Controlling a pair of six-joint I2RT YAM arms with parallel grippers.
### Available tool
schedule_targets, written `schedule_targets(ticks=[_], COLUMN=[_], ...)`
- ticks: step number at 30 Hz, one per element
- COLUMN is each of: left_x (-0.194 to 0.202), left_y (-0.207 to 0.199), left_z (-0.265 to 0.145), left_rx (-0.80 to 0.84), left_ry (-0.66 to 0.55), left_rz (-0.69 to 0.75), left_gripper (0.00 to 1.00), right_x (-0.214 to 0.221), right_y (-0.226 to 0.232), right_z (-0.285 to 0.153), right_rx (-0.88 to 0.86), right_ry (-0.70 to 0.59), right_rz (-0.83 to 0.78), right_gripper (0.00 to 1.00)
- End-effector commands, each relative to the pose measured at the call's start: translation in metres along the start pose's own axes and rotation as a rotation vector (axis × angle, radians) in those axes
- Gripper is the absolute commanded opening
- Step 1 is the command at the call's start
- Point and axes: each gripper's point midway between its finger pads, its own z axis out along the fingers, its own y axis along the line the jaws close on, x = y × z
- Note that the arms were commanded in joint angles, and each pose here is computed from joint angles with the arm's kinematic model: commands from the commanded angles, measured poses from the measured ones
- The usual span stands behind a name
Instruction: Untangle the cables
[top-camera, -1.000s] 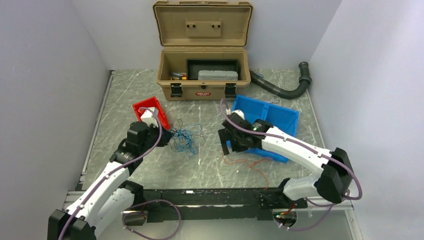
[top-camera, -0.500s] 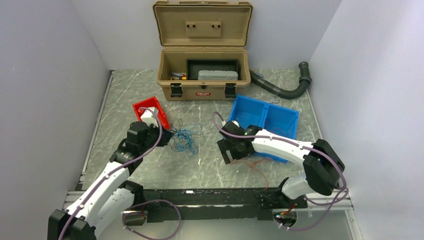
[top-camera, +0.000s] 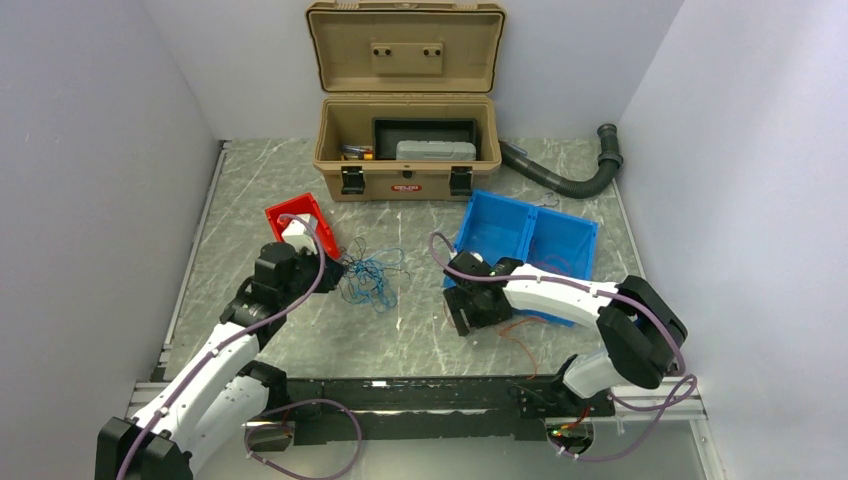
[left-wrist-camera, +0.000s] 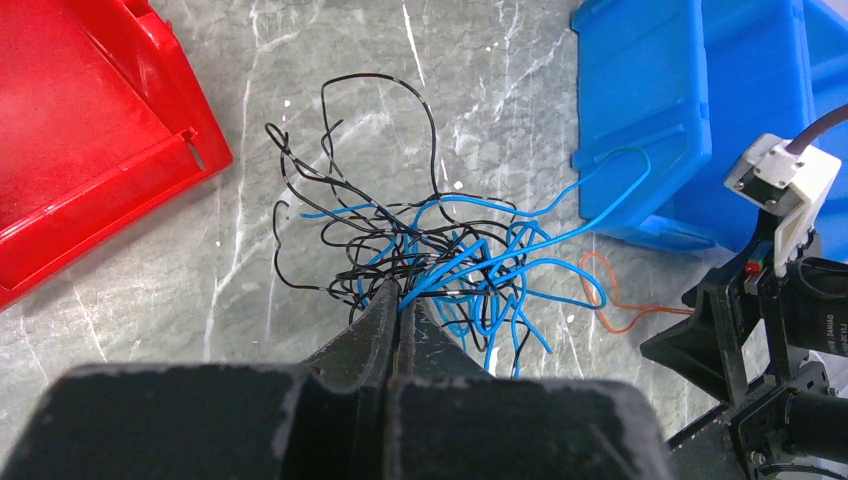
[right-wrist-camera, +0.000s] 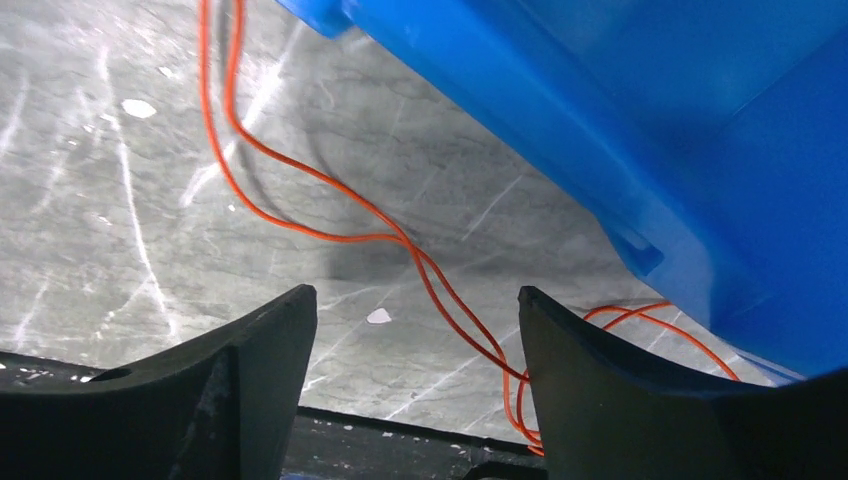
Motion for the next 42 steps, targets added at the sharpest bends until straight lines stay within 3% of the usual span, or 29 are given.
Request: schedule_targets(ticks=[1,5,10,12,23,29,42], left_x=[-0.014,-0.013,-0.013,-0.015,-0.012,-0.017,-0.016], left_y=[-0.009,-0.009,-0.01,-0.01,-0.01,-0.013,-0.017], left_z=[-0.001,-0.001,0.0,0.0,-0.001,-0.003,-0.006], left_rx=[0.036,0.035,0.038,0.036,0.04,0.047,0.065], left_ry=[-0.038,-0.035,-0.03,-0.03,-0.03,-0.041,-0.037], left_rz=[0.019,0.019,0.02,0.023,0.016,0.016,0.015], left_gripper=[0.0,0.0,0.0,0.0,0.0,0.0,0.0], right_x=[0.013,0.022,0.009,-0.001,-0.072,-0.114,-0.18], right_y=[0.002,0.0,0.004,0.006,0.009,-0.039,-0.125], right_z=[0.002,0.002,-0.01,-0.019,-0.11,-0.178,-0.31], right_rx=[-0.016,-0.017,-0.026,-0.039,-0.16,-0.194,-0.081], right_ry=[0.037,0.06,0.022,-0.015,-0.34,-0.558,-0.989], right_rz=[0.044,0.051,0.05,0.049,0.113,0.256,0.515], right_gripper=[0.74,0.58,0.14,0.06,0.0,0.0,0.0])
